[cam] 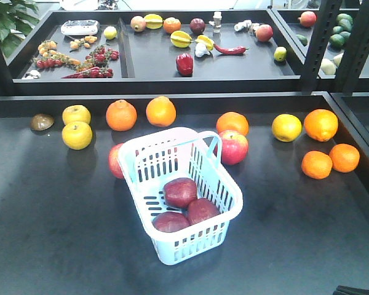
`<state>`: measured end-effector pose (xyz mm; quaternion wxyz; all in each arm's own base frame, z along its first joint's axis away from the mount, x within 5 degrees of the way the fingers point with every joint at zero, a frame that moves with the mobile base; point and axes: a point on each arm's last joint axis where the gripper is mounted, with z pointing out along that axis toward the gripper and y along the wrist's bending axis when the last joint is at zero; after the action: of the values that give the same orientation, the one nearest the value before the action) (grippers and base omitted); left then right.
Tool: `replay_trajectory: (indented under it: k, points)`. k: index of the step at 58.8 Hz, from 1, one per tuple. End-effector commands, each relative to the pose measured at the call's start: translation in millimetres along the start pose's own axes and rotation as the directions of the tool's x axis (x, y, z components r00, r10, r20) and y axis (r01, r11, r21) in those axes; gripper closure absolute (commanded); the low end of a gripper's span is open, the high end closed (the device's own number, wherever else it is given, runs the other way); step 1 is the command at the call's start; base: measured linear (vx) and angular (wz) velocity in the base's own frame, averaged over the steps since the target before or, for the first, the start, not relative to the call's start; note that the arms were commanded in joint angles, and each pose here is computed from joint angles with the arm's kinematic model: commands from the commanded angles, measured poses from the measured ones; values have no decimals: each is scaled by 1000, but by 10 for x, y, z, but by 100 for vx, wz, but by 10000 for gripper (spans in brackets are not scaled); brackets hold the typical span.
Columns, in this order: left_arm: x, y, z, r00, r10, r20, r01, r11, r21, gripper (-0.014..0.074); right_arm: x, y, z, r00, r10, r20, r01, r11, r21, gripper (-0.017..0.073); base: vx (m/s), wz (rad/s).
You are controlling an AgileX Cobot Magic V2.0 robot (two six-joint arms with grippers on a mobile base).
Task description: Pick three apples into basket with both arms
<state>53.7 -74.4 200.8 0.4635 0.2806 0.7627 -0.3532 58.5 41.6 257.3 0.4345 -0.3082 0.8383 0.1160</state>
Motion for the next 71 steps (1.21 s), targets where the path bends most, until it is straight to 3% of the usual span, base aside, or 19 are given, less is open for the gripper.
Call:
replay_trajectory:
  k: [1,4,6,9,12,24,30,32,35,40,43,45,50,54,56,59,64,71]
  points:
    - [-147,-5,-11,989,-109,97,108,994,9,600,-119,-31,-40,997,2,76,-5,1000,29,564,0,0]
    - [-199,12,-18,969,-193,156,193,981,10,600,-119,-31,-40,997,2,76,-5,1000,29,564,0,0]
    - [-242,27,-26,942,-266,205,268,963,19,600,-119,-31,-40,997,2,76,-5,1000,29,564,0,0]
    - [-314,55,-45,879,-383,285,386,921,48,600,-119,-31,-40,997,2,76,-5,1000,29,564,0,0]
    - [-367,83,-65,819,-459,345,463,883,75,600,-119,-31,-40,997,2,76,-5,1000,29,564,0,0]
    - [-461,206,-129,611,-628,482,656,742,135,600,-119,-31,-40,997,2,76,-5,1000,29,564,0,0]
    - [-474,234,-149,521,-685,509,708,680,190,600,-119,-31,-40,997,2,76,-5,1000,29,564,0,0]
    - [-462,244,-150,507,-692,513,717,670,195,600,-119,-31,-40,997,2,76,-5,1000,29,564,0,0]
    - [-415,272,-143,523,-671,526,715,681,158,600,-119,-31,-40,997,2,76,-5,1000,29,564,0,0]
    - [-271,341,-120,650,-541,534,647,762,-16,600,-119,-31,-40,997,2,76,-5,1000,29,564,0,0]
    - [-195,375,-112,742,-425,517,560,818,-130,600,-119,-31,-40,997,2,76,-5,1000,29,564,0,0]
    - [-157,389,-110,783,-362,506,507,843,-180,600,-119,-31,-40,997,2,76,-5,1000,29,564,0,0]
    - [-175,420,-132,831,-235,504,411,871,-271,600,-119,-31,-40,997,2,76,-5,1000,29,564,0,0]
    - [-197,451,-158,850,-147,506,353,872,-340,600,-119,-31,-40,997,2,76,-5,1000,29,564,0,0]
    - [-185,479,-169,870,-98,483,317,862,-396,600,-119,-31,-40,997,2,76,-5,1000,29,564,0,0]
    - [-134,531,-181,912,-35,408,253,831,-495,600,-119,-31,-40,997,2,76,-5,1000,29,564,0,0]
    - [-63,584,-196,947,-17,322,211,789,-577,600,-119,-31,-40,997,2,76,-5,1000,29,564,0,0]
    - [-13,599,-209,973,46,225,109,770,-629,600,-119,-31,-40,997,2,76,-5,1000,29,564,0,0]
